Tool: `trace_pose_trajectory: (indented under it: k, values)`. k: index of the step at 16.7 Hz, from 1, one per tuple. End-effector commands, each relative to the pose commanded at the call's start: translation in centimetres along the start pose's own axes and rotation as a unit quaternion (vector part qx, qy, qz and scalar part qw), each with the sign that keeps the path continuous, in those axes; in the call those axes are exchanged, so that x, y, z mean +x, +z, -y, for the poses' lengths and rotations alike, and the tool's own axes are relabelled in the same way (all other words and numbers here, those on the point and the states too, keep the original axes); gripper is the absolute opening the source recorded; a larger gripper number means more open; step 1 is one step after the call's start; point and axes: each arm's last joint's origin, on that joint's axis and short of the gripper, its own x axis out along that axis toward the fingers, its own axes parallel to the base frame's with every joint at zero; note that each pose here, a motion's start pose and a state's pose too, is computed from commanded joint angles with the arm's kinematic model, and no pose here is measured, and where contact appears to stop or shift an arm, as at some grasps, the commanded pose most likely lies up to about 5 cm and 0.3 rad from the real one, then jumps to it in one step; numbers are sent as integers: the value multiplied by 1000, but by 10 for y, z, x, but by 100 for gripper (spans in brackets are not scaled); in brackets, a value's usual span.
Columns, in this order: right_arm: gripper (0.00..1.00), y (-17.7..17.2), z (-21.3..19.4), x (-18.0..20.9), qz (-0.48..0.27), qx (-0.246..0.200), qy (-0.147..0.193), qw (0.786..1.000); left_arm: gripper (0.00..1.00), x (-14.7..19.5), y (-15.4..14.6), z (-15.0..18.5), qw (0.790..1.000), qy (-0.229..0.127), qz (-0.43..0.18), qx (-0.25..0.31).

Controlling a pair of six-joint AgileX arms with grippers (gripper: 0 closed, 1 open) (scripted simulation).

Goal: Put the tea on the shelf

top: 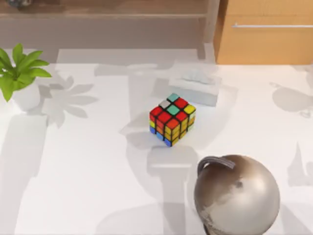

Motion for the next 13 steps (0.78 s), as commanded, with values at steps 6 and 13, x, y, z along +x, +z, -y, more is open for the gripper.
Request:
trace_pose_trajectory:
  k: [6, 13]
  values:
    - [100, 0, 0, 0, 0, 0, 0, 1000, 68, 0, 0, 0, 1000, 0, 0, 0]
    - [100, 0, 0, 0, 0, 0, 0, 1000, 100, 0, 0, 0, 1000, 0, 0, 0]
